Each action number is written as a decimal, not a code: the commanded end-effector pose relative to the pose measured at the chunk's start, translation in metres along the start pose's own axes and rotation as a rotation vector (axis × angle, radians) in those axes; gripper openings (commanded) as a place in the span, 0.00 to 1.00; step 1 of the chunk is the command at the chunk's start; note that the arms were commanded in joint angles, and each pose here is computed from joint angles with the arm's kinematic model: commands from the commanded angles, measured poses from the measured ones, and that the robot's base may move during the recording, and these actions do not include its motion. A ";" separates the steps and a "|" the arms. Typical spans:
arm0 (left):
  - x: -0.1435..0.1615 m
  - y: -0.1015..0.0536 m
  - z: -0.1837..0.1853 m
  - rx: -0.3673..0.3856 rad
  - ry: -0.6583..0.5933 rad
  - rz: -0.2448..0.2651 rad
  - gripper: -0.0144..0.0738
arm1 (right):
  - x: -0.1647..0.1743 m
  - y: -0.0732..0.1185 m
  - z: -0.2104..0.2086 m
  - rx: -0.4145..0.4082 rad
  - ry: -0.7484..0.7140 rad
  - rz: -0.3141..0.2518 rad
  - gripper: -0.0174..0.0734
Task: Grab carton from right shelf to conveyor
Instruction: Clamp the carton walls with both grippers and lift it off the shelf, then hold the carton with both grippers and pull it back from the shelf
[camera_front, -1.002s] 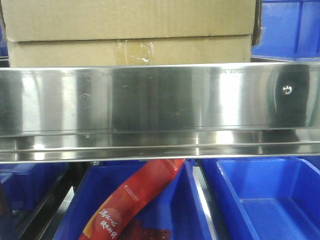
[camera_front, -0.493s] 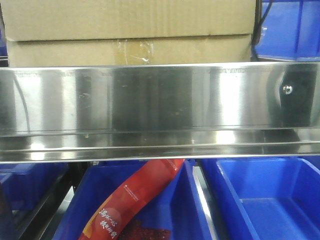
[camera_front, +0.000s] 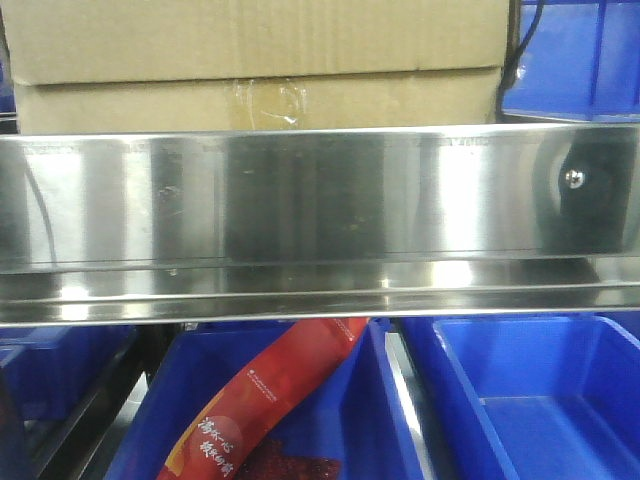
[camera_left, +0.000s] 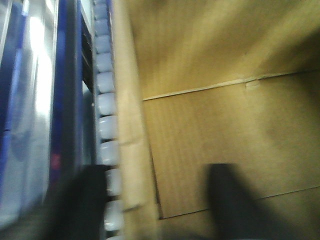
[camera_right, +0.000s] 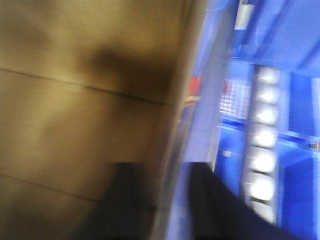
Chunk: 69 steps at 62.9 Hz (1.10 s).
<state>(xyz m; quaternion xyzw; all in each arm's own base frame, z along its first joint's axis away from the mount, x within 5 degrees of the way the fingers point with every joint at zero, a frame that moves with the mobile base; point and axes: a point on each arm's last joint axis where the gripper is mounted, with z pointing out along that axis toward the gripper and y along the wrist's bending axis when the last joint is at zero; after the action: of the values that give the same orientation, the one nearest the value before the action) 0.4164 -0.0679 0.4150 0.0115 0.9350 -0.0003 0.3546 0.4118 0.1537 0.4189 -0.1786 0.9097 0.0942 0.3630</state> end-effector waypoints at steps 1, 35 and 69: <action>0.000 0.000 0.003 0.016 0.010 -0.018 0.11 | 0.000 -0.006 0.007 0.023 0.001 -0.010 0.10; -0.016 0.003 -0.102 0.064 -0.245 -0.033 0.14 | -0.009 0.003 -0.111 0.022 -0.221 0.020 0.12; 0.064 -0.013 -0.171 0.150 -0.168 0.019 0.14 | 0.052 0.038 -0.166 -0.053 -0.141 -0.042 0.12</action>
<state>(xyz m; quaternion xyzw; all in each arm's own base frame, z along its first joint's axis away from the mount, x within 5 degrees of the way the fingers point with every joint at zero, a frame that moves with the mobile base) 0.2766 -0.0746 0.4954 0.0341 0.9069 -0.0458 0.4174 0.2731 0.1266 0.4992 -0.1906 0.8861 0.1196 0.4051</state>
